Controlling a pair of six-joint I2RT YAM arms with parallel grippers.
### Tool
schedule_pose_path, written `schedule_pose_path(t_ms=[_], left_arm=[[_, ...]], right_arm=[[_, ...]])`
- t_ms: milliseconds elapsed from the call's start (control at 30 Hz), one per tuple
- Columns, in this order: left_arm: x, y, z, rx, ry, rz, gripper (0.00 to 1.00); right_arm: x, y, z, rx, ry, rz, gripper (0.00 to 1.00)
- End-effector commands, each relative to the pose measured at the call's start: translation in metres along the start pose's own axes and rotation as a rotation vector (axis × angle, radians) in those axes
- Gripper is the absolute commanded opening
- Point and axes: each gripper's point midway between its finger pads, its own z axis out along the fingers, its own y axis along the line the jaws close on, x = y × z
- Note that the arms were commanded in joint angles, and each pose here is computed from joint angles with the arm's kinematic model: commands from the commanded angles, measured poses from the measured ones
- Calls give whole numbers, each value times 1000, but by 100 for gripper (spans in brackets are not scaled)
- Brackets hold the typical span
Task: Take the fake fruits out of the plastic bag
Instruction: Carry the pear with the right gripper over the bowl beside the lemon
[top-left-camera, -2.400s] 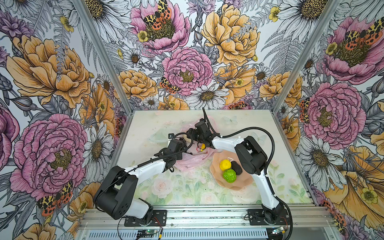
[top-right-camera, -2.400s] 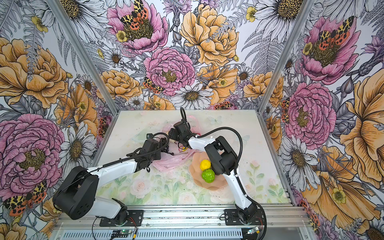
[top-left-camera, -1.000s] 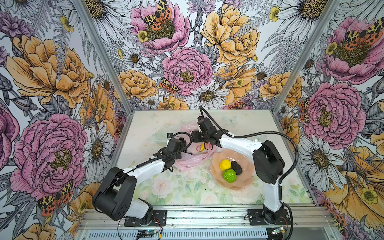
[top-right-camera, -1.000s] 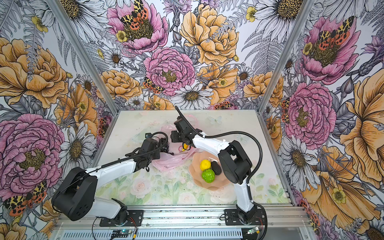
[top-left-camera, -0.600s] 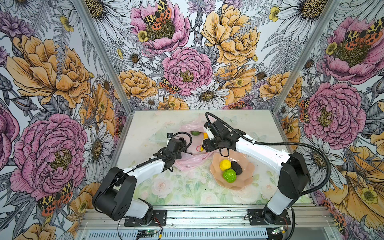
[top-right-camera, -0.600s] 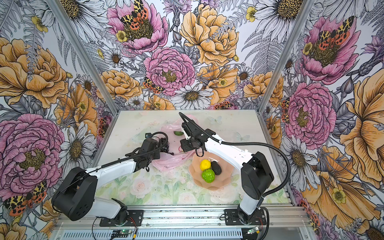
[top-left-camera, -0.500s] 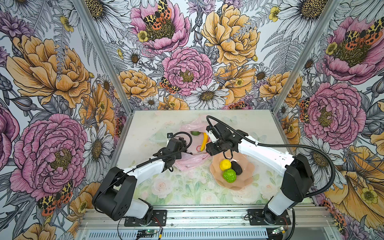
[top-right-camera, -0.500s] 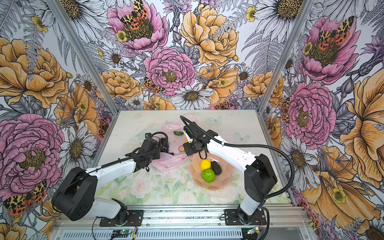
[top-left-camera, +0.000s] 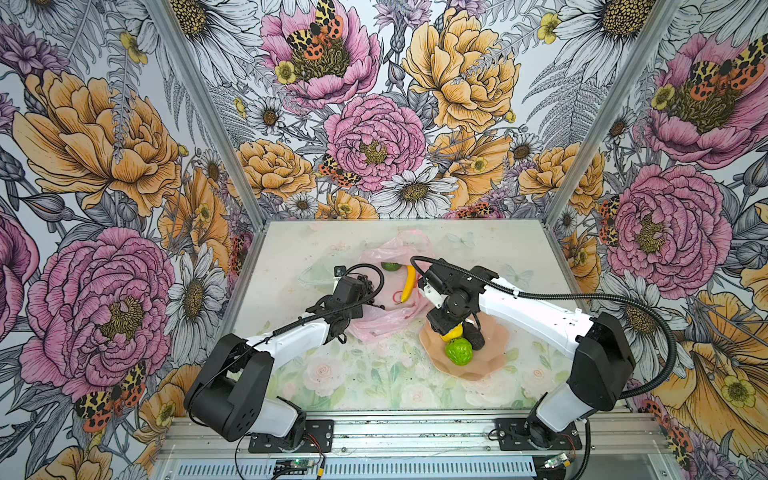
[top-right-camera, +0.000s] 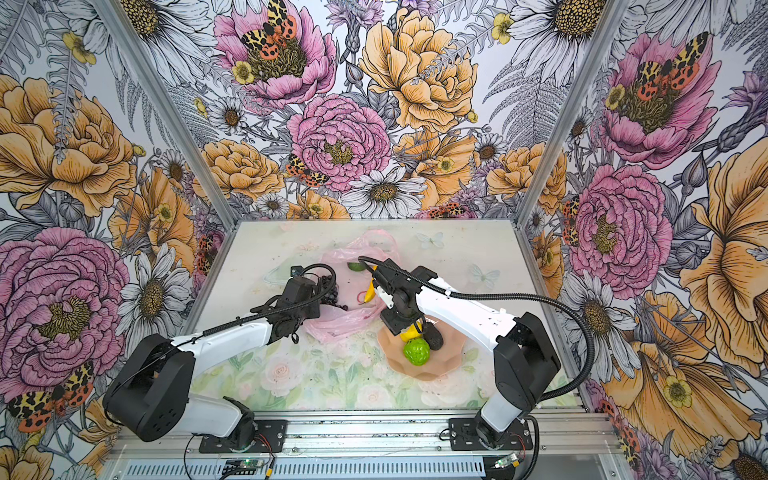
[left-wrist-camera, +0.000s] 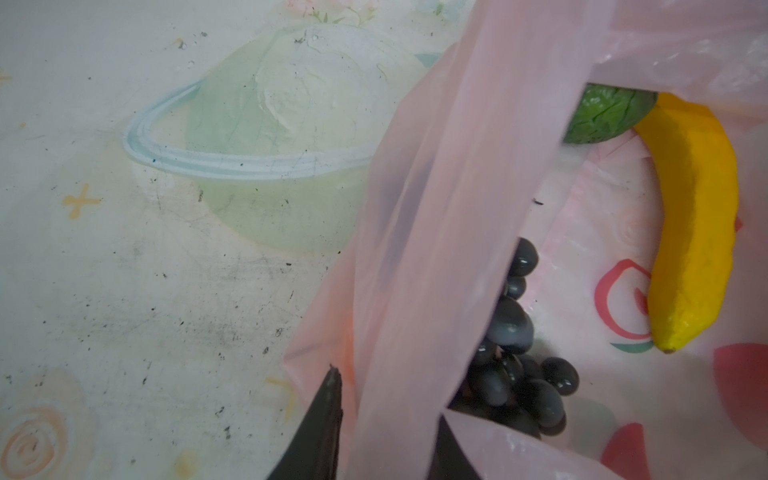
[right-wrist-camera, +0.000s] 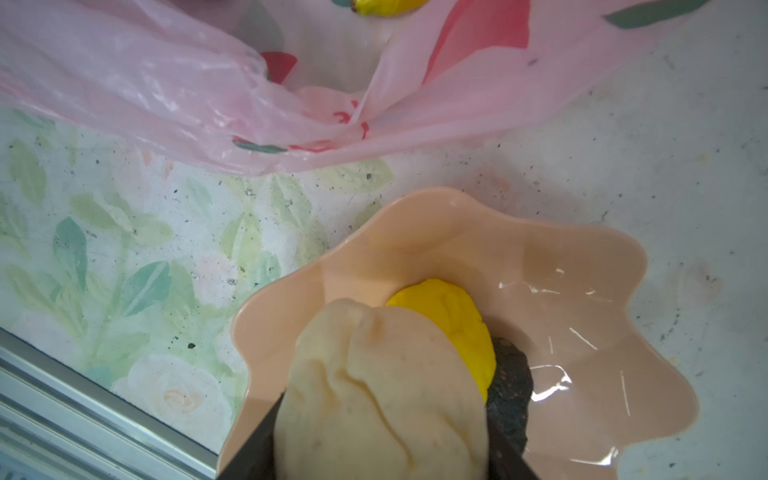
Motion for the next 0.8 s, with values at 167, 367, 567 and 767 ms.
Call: schedule_pose_path(t_ms=[167,367,567,767], left_arm=[[-4,6,-1,-13,-22,-12,28],[-4,6,0,-15,-21,-11,28],[-4,6,0,-14,-22,-13,28],[-5,7,0,-15,-23,-15,28]], right_arm=[[9,8,-5,27,23,-89,41],[21,19,3,15,74,-115,41],[28,22,11,19,113,-131,41],[29,24,16,32,137,-143,43]])
